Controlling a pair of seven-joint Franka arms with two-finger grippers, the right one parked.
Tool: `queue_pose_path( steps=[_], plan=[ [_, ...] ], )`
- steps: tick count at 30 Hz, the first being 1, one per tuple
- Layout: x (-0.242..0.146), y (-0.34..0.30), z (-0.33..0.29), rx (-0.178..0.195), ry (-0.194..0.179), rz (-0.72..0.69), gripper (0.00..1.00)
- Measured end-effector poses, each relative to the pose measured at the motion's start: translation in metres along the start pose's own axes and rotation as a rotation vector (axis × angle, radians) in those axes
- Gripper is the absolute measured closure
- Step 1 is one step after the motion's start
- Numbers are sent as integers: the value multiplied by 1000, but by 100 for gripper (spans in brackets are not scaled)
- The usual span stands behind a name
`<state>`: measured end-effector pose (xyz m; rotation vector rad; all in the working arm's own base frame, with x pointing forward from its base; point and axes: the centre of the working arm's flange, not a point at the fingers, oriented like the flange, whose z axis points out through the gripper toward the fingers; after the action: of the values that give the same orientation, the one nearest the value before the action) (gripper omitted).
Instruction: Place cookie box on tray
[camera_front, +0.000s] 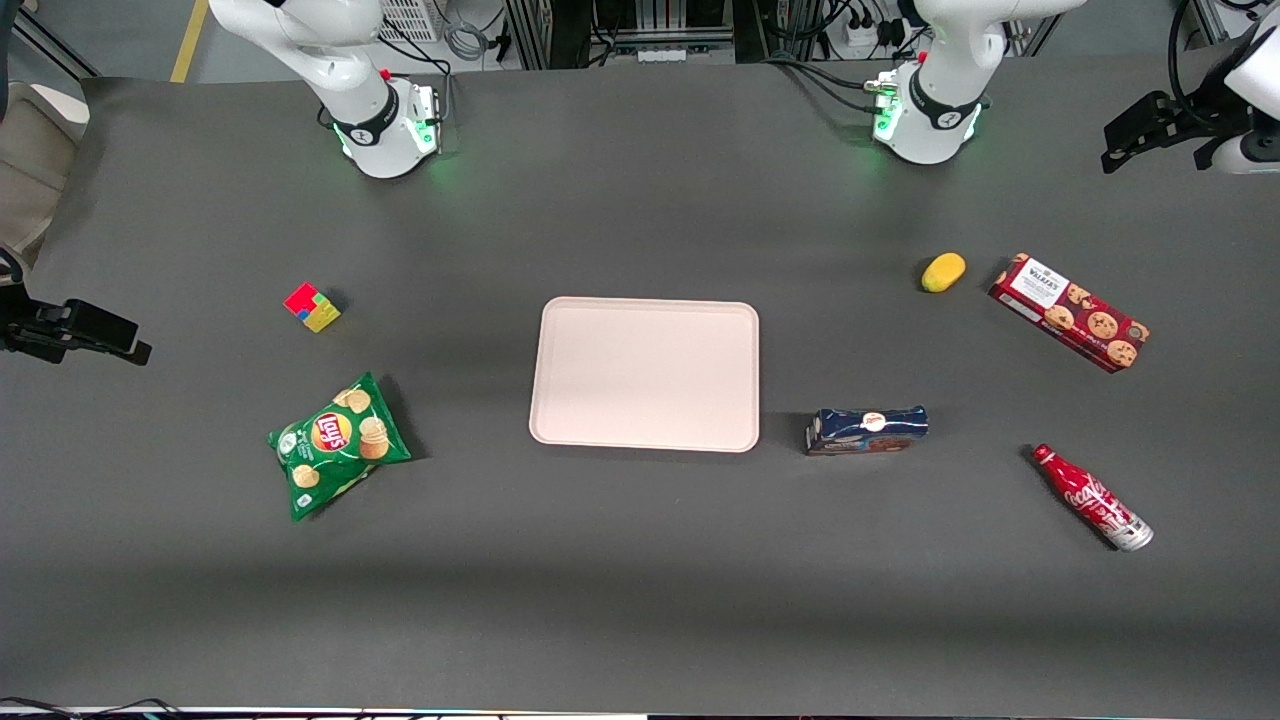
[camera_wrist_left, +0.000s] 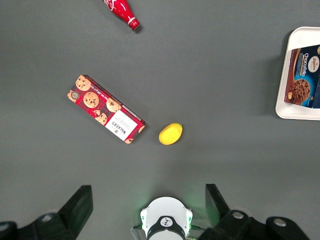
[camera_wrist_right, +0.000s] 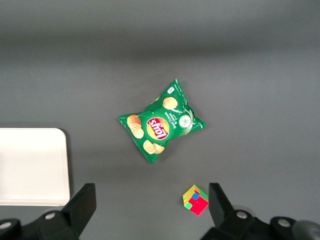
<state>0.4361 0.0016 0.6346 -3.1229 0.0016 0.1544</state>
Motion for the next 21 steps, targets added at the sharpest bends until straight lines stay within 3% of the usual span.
queue_pose_path(
  steps=[11,21],
  plan=[
    [-1,0,1,0,-9,1,0],
    [-20,2,-16,-1,-88,-51,0]
  ],
)
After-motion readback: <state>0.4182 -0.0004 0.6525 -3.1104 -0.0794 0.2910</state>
